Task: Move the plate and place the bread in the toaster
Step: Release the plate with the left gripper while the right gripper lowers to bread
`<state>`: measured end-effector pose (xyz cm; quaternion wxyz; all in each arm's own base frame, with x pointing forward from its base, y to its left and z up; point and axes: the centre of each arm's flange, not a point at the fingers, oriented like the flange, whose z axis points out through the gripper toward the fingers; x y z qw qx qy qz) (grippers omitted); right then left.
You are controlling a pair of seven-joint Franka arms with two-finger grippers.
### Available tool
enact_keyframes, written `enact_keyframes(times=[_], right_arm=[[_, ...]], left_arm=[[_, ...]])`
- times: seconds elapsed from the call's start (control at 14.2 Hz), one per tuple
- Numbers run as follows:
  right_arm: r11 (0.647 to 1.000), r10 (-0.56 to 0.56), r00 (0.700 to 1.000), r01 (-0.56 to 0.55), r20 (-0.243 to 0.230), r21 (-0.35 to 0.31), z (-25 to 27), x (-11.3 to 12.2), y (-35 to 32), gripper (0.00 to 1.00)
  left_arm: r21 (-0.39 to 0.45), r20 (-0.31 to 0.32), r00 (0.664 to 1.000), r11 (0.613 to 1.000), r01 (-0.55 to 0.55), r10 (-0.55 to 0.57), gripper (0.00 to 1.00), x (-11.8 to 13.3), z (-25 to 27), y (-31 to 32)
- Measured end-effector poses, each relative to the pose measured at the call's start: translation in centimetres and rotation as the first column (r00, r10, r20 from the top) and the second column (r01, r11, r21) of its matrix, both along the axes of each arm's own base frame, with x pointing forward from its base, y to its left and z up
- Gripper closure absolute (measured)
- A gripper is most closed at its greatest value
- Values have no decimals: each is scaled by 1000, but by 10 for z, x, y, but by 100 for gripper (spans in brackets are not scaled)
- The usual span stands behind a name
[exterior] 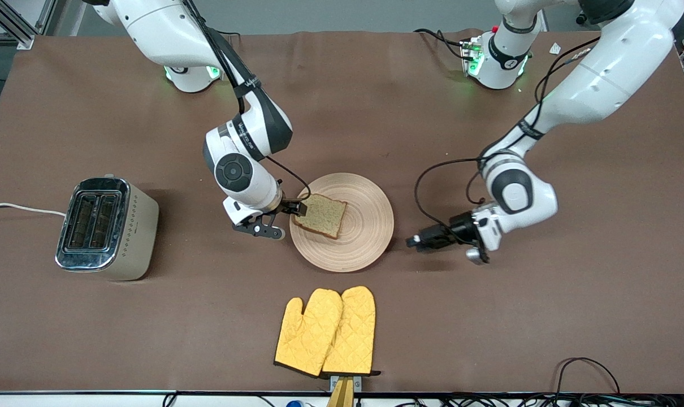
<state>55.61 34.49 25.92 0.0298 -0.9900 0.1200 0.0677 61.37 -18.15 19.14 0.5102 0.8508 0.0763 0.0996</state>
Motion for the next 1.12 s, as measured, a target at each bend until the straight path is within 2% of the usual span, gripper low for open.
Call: enact_keyframes(times=[0.07, 0.21, 0.28, 0.42, 0.49, 0.56, 0.7, 0.84, 0.91, 0.98, 1.05, 1.12], right_arm=[[1000, -24, 1000, 24, 2, -3, -7, -3, -2, 1], [998, -69, 997, 69, 16, -4, -18, -7, -5, 9], [996, -90, 996, 90, 17, -7, -21, -9, -6, 9], [993, -117, 993, 117, 15, -11, -23, -12, -3, 22], [992, -124, 992, 124, 17, -10, -22, -14, 1, 23], [992, -128, 992, 128, 19, -10, -22, -16, 5, 28], [992, -125, 992, 126, 23, -8, -22, -19, 11, 31], [993, -118, 993, 118, 31, -3, -21, -23, 18, 34], [993, -115, 993, 115, 39, 3, -20, -24, 22, 36], [994, -111, 993, 111, 45, 7, -20, -25, 25, 36], [994, -107, 993, 107, 46, 8, -19, -27, 27, 41], [995, -104, 993, 104, 47, 8, -19, -28, 29, 41]], left_arm=[[20, 11, 1000, 1000, -16, 16, 0, 10, 16, 17], [75, 5, 999, 996, -38, 37, 0, 27, 53, 47], [97, -15, 999, 994, -45, 47, 0, 37, 75, 60], [141, -69, 996, 989, -43, 53, 0, 55, 128, 77], [179, -90, 994, 983, -38, 55, 0, 62, 155, 82], [225, -110, 992, 974, -30, 56, 0, 67, 181, 86], [327, -155, 987, 945, 9, 44, 0, 68, 235, 90], [454, -203, 979, 889, 64, 33, 0, 61, 287, 95], [533, -223, 974, 841, 97, 29, 0, 56, 310, 100], [614, -234, 972, 779, 126, 27, 0, 49, 331, 107], [690, -237, 971, 709, 147, 30, 0, 42, 350, 115], [741, -234, 972, 654, 153, 37, 0, 35, 366, 121]])
